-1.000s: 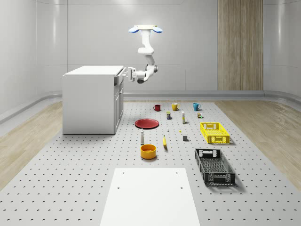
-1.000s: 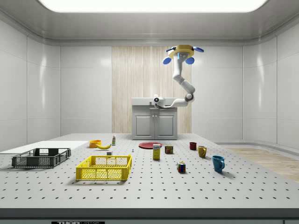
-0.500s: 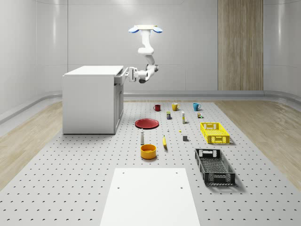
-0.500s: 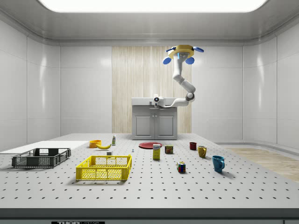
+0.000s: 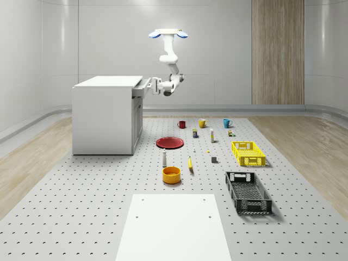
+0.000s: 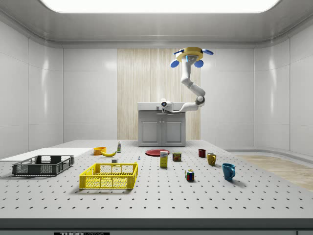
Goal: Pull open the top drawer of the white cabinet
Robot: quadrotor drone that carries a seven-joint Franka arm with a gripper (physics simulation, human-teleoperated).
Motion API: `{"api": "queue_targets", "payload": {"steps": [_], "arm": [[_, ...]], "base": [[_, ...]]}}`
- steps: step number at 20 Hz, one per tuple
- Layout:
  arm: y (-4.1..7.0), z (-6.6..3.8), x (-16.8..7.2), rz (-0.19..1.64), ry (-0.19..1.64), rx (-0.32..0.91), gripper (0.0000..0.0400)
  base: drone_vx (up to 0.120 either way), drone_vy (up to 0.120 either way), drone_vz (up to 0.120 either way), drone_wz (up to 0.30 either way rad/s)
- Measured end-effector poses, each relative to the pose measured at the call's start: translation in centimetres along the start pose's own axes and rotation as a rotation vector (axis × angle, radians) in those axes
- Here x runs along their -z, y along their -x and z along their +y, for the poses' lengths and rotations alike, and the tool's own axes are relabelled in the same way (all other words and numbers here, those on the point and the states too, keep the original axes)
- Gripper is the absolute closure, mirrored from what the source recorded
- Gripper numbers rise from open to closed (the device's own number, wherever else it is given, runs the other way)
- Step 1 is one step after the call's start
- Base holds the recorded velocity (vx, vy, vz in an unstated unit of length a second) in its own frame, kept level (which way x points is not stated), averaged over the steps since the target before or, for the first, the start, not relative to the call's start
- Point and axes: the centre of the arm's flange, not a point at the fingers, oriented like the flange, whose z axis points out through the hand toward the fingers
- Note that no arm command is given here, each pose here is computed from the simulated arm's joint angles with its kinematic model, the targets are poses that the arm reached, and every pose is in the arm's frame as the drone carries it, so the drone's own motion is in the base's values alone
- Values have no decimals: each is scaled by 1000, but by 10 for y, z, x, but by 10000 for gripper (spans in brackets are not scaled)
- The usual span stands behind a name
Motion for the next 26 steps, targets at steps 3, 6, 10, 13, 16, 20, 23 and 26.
{"api": "queue_targets", "payload": {"steps": [3, 6, 10, 13, 16, 20, 23, 26], "arm": [[0, 0, 14, 0, 0, 1, 288], [-1, 1, 25, 0, 0, 17, 276], [-23, 12, 45, 56, 73, 101, 13], [-59, 20, 47, -200, -48, 47, 0], [-68, -29, 26, -157, -78, -31, 6], [-121, -33, 27, -302, -126, 65, 0], [-164, -16, 28, -295, -192, 131, 2], [-147, 3, 58, -172, -114, 83, 50]], "base": [[0, 0, 0, 0], [0, 0, 0, 0], [0, 0, 0, 0], [0, 0, 0, 0], [0, 0, 0, 0], [0, 0, 0, 0], [0, 0, 0, 0], [0, 80, 0, 0]]}}
